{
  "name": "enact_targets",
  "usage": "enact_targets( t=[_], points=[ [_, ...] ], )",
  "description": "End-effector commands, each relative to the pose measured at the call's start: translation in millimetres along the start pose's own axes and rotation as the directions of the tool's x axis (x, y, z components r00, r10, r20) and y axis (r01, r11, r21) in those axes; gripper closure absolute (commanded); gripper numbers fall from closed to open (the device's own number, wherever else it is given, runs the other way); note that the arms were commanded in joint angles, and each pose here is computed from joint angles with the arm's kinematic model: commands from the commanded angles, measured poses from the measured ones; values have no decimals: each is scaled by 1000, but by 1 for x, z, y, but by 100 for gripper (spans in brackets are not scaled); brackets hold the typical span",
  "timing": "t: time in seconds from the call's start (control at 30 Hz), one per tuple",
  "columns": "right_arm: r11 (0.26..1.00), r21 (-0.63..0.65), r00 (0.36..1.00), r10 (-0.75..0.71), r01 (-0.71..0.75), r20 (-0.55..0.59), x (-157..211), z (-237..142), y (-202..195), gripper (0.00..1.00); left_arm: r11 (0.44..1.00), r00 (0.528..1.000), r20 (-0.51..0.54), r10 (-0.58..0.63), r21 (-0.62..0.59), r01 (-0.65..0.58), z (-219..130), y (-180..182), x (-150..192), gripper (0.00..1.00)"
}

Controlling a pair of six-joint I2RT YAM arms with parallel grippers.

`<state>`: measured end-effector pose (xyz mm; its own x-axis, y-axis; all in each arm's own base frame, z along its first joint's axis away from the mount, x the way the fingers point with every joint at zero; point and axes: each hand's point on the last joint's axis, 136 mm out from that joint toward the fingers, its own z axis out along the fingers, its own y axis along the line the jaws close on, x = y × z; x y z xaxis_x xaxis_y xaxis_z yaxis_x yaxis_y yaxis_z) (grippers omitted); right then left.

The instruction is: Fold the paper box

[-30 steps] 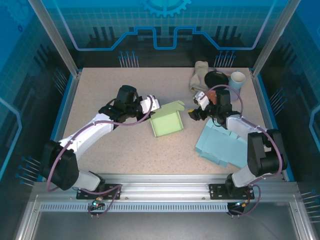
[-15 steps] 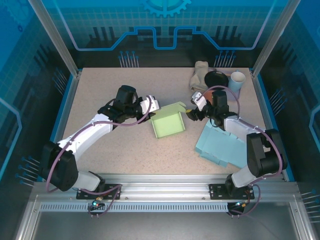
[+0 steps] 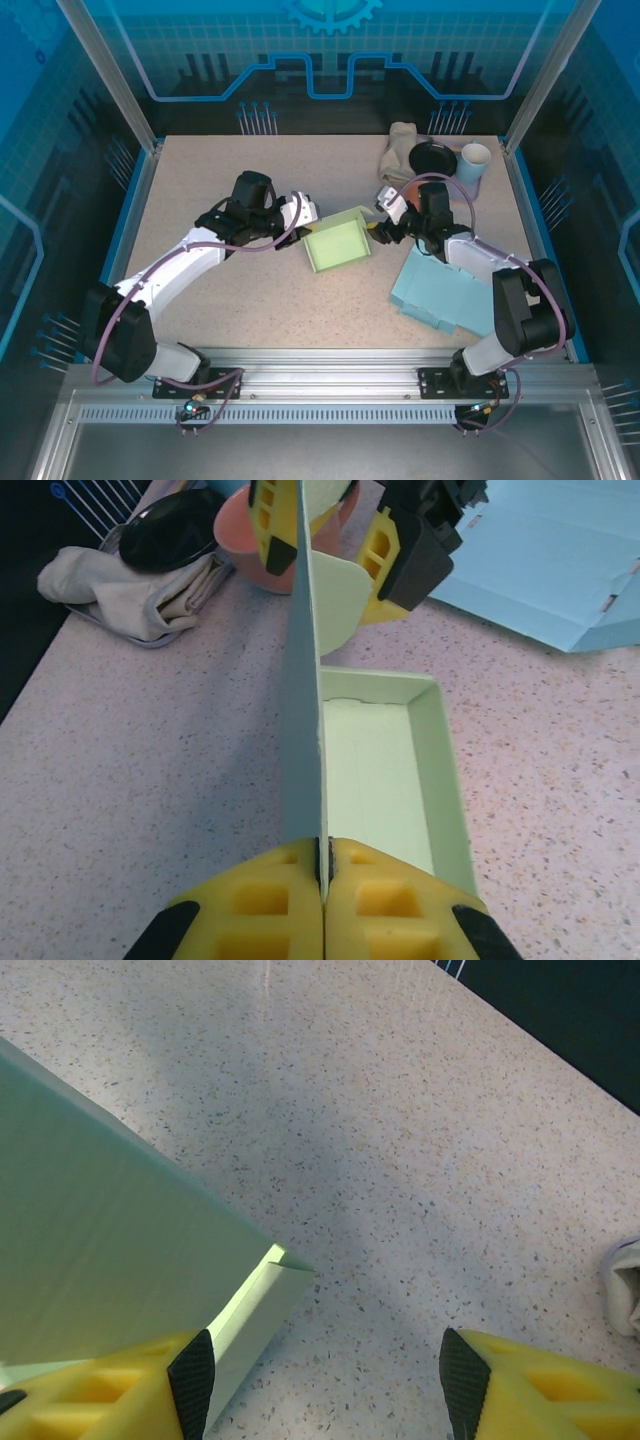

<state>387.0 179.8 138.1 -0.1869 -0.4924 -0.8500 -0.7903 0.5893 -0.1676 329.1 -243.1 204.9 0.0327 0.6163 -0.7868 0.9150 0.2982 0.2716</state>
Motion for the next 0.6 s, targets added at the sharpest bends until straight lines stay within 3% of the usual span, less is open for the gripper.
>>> enact_targets(
  t=[0.0, 0.57],
  points=[
    [998, -17, 996, -59, 61, 73, -24, -9, 9, 36, 994, 999, 45, -12, 113, 7, -8, -18, -13, 100],
    [965, -43, 948, -245, 259, 204, -43, -26, 41, 35, 967, 999, 27, -47, 251, 39, -10, -37, -15, 100]
  ],
)
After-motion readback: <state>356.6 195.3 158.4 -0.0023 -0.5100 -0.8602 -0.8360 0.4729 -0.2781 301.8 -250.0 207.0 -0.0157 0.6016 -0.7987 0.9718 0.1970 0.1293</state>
